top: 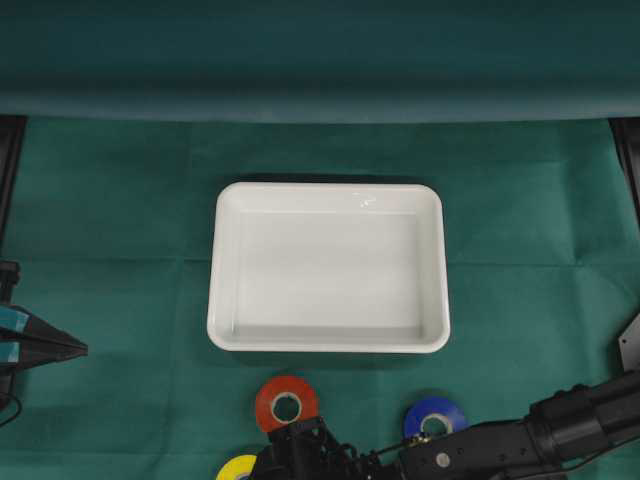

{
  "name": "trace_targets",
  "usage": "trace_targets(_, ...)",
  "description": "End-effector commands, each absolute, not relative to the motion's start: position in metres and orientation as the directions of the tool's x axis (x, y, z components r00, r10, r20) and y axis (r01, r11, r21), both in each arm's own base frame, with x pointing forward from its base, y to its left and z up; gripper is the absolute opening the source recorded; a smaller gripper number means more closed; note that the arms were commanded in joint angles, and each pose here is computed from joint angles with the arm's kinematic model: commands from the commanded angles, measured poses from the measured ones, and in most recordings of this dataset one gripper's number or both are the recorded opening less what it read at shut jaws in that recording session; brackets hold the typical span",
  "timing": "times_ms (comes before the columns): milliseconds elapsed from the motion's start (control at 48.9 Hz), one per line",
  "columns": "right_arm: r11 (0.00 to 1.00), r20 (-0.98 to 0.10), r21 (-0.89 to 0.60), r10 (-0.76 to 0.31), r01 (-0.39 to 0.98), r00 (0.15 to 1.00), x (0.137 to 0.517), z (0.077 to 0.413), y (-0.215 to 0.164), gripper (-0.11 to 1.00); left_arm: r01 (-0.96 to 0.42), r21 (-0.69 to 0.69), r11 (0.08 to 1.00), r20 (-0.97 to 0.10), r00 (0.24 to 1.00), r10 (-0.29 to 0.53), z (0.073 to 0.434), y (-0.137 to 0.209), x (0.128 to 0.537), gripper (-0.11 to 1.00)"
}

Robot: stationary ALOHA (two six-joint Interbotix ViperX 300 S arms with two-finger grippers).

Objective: Put the tape into the white case with the right arm.
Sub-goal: 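Move the right gripper down over the yellow tape roll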

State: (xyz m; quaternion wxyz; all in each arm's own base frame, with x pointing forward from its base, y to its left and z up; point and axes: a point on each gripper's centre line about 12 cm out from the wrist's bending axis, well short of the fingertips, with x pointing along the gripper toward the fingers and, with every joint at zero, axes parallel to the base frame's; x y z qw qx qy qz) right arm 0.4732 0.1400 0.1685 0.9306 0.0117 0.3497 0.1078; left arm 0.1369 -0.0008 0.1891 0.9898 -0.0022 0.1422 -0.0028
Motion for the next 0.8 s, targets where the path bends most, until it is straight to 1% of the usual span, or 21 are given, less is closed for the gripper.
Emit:
trace_targets(0, 0.975, -0.614, 0.099, 0.216, -0.198, 0.759, 0.478, 0.185, 0.141, 0.86, 0.006, -0.008, 1.0, -0.268, 0.963, -0.008, 0.194, -0.001, 0.139, 0.0)
trace_targets(573, 0.979, -0.679, 0.091, 0.193, -0.18, 0.708, 0.494, 0.132, 0.14, 0.86, 0.006, -0.008, 1.0, -0.268, 0.963, -0.008, 0.194, -0.001, 0.139, 0.0)
trace_targets(778, 0.98, -0.694, 0.091, 0.189, -0.176, 0.695, 0.494, 0.122, 0.14, 0.86, 0.007, -0.008, 1.0, -0.27, 0.963, -0.009, 0.194, -0.001, 0.139, 0.0)
